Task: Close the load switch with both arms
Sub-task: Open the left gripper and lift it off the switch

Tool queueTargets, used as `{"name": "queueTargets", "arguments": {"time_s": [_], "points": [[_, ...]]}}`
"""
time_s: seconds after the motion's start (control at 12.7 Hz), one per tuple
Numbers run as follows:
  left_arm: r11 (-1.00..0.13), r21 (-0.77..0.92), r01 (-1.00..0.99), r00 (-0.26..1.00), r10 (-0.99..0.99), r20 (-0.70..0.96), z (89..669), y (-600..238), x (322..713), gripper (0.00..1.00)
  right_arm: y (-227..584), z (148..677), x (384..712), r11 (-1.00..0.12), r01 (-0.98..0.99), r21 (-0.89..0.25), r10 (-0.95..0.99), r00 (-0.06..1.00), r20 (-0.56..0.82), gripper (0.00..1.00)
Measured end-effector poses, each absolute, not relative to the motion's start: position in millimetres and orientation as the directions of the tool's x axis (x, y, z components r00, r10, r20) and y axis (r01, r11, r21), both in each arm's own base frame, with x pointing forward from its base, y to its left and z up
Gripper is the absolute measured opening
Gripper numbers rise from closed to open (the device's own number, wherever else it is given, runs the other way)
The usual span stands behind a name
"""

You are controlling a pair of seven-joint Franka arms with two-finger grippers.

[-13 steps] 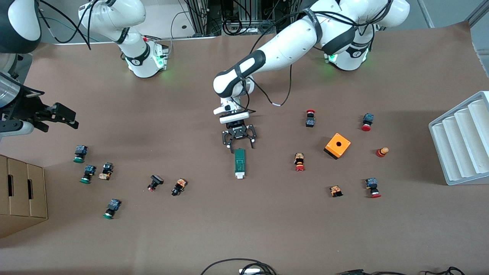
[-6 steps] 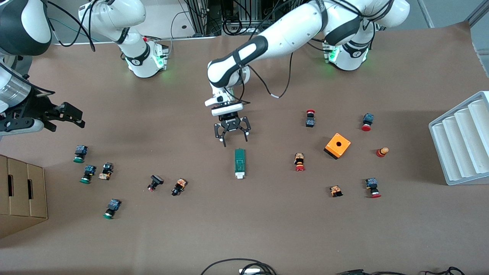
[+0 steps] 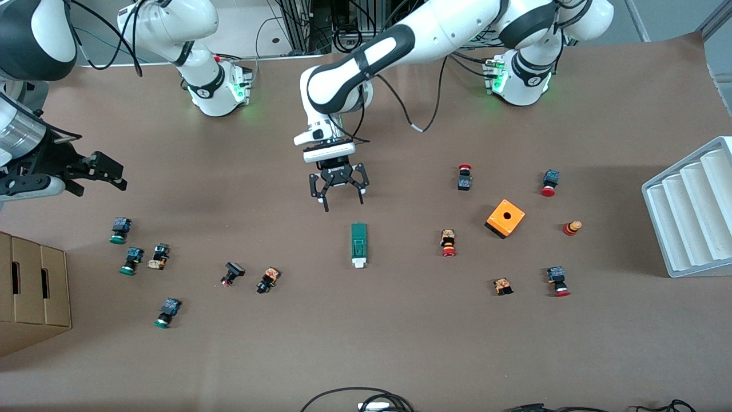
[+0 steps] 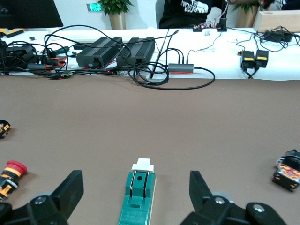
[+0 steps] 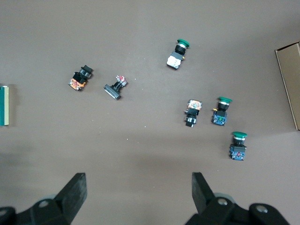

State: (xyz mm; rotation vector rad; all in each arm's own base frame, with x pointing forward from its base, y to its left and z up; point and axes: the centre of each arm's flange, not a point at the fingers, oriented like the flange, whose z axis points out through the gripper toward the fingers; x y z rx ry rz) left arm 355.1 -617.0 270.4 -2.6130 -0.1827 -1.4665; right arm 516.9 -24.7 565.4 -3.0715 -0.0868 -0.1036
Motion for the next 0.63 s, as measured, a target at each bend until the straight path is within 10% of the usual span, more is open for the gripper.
{"name": "queueTargets", "arguments": {"time_s": [0.63], "points": [[-0.968,-0.249,0.044,0.678,-0.154,0.719,394,-590,380,1.00,-18,575,528,-0.996,0.069,-0.057,0.065,0.996,0.061,1.00]]}}
